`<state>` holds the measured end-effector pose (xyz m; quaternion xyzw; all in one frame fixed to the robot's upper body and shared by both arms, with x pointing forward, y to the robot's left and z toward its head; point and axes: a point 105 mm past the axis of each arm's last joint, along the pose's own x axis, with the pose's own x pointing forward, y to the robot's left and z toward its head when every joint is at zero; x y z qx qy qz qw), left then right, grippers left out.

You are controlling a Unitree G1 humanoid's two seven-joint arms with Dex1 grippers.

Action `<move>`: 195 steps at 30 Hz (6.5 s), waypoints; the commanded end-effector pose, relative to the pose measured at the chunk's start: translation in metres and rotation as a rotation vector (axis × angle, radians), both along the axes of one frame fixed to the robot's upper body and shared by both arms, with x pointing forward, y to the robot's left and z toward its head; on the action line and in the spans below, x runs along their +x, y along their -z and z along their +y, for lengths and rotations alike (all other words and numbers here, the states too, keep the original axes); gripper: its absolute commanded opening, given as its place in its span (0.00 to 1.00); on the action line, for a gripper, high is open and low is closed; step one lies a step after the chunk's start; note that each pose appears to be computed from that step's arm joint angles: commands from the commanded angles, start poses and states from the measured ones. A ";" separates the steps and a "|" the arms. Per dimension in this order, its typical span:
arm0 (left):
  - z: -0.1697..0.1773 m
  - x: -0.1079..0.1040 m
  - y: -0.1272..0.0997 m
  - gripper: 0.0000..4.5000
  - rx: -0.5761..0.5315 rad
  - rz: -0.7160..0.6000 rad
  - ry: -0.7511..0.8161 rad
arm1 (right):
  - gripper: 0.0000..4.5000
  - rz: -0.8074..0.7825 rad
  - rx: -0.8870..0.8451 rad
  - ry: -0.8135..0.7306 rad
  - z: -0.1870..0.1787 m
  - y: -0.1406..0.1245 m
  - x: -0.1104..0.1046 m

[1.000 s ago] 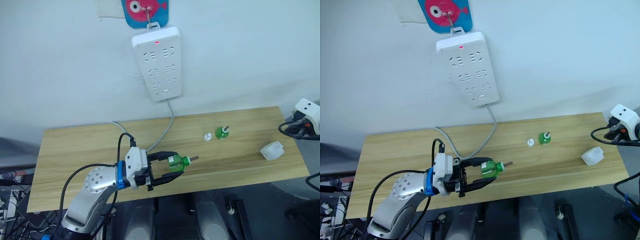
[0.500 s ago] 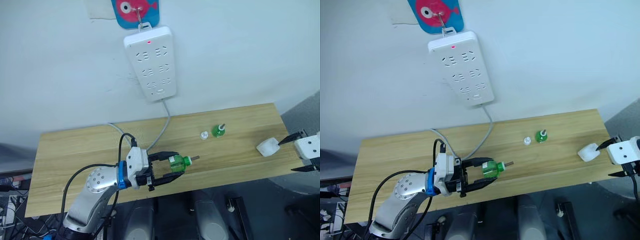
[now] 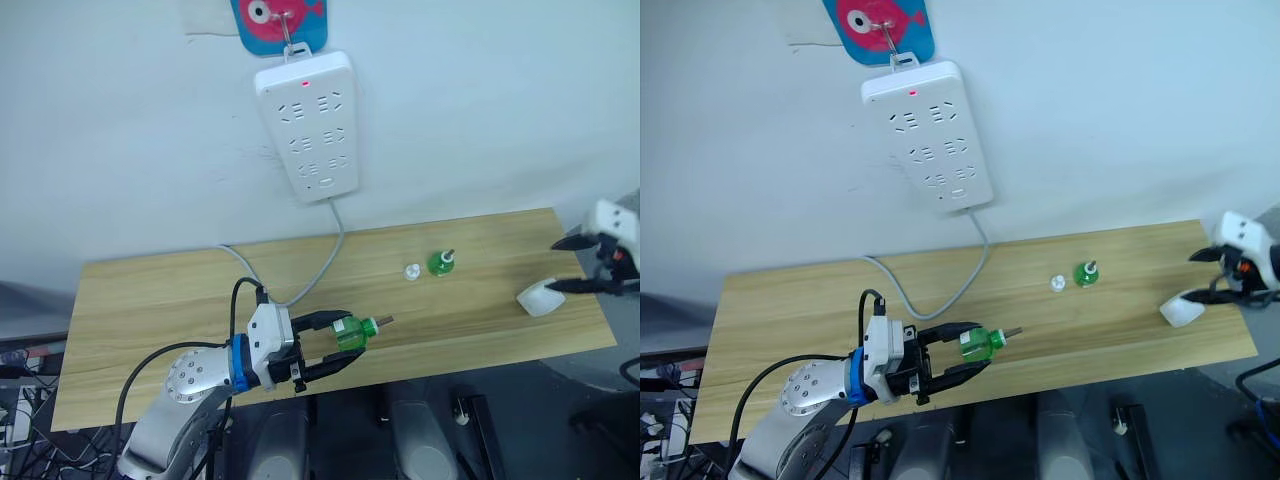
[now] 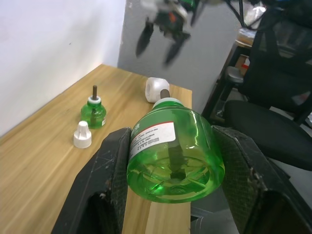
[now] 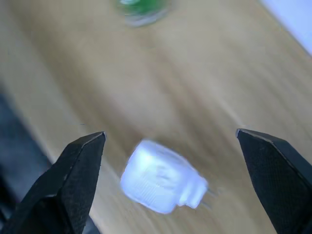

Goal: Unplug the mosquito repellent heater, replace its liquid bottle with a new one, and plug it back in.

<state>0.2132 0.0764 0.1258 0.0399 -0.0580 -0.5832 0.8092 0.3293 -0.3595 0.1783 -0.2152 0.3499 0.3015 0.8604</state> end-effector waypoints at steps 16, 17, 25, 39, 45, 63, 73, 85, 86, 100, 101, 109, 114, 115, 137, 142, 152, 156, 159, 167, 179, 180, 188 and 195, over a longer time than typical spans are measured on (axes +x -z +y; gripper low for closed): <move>-0.004 -0.008 -0.003 0.49 -0.035 0.005 0.013 | 1.00 0.354 0.240 1.099 -0.005 0.024 -0.022; -0.003 -0.008 -0.004 0.49 -0.033 0.004 0.013 | 1.00 0.351 0.231 1.112 -0.006 0.027 -0.022; 0.002 -0.009 -0.004 0.49 -0.015 0.010 0.009 | 1.00 0.346 0.281 1.189 -0.007 0.049 -0.018; 0.004 -0.006 -0.004 0.49 0.008 0.015 0.012 | 1.00 0.356 0.311 1.185 0.000 0.077 -0.011; 0.007 -0.007 -0.004 0.49 0.019 0.017 0.012 | 1.00 0.355 0.307 1.177 0.000 0.082 -0.010; 0.003 -0.005 -0.003 0.49 0.011 0.001 0.019 | 0.49 0.014 -0.229 0.450 -0.011 0.052 -0.006; -0.002 -0.006 -0.004 0.49 0.006 -0.008 0.026 | 0.49 -0.279 -0.552 0.242 -0.027 0.080 -0.002; -0.003 -0.005 -0.005 0.49 0.004 -0.016 0.024 | 0.49 -0.572 -0.630 0.049 0.004 0.092 0.021; -0.003 -0.004 -0.005 0.49 0.005 -0.019 0.021 | 0.49 -0.582 -0.641 0.006 0.008 0.094 0.022; -0.001 -0.003 -0.004 0.49 0.012 -0.018 0.020 | 0.99 -0.560 -0.598 -0.132 0.020 0.106 0.010; -0.001 -0.002 -0.004 0.49 0.012 -0.018 0.020 | 0.99 -0.561 -0.595 -0.136 0.021 0.106 0.009; 0.001 -0.002 -0.003 0.49 0.017 -0.018 0.024 | 0.99 -0.509 -0.497 -0.209 0.036 0.095 -0.012; 0.002 -0.002 -0.003 0.49 0.018 -0.016 0.023 | 0.99 -0.499 -0.464 -0.235 0.041 0.067 -0.019; 0.002 -0.002 -0.003 0.49 0.019 -0.015 0.024 | 0.99 -0.504 -0.460 -0.247 0.044 0.058 -0.018; -0.002 -0.015 0.004 0.49 0.042 0.022 0.091 | 0.99 0.117 -0.178 0.039 0.051 0.025 0.031; -0.001 -0.015 0.001 0.49 0.043 0.010 0.085 | 0.99 0.148 -0.196 -0.017 0.053 0.033 0.032; -0.001 -0.014 -0.001 0.49 0.051 -0.017 0.092 | 0.99 0.173 -0.192 -0.011 0.054 0.044 0.037; -0.001 -0.013 -0.003 0.49 0.051 -0.018 0.092 | 0.99 0.168 -0.190 0.019 0.053 0.054 0.040; -0.001 -0.014 -0.003 0.49 0.054 -0.018 0.094 | 0.99 0.167 -0.205 0.006 0.052 0.061 0.040; 0.001 -0.016 -0.003 0.49 0.066 -0.010 0.094 | 0.95 0.159 -0.197 0.022 0.050 0.068 0.043; 0.001 -0.012 -0.004 0.49 0.069 -0.014 0.096 | 0.66 0.157 -0.032 0.034 0.052 0.042 0.039; 0.001 -0.012 -0.005 0.49 0.065 -0.019 0.094 | 0.66 0.184 0.024 0.033 0.053 0.036 0.034; -0.002 -0.007 -0.026 0.49 0.002 -0.117 0.079 | 0.66 0.495 0.548 0.144 0.063 0.006 -0.041; -0.010 -0.001 -0.047 0.49 -0.035 -0.216 0.093 | 0.66 0.769 1.006 -0.005 0.132 -0.033 -0.080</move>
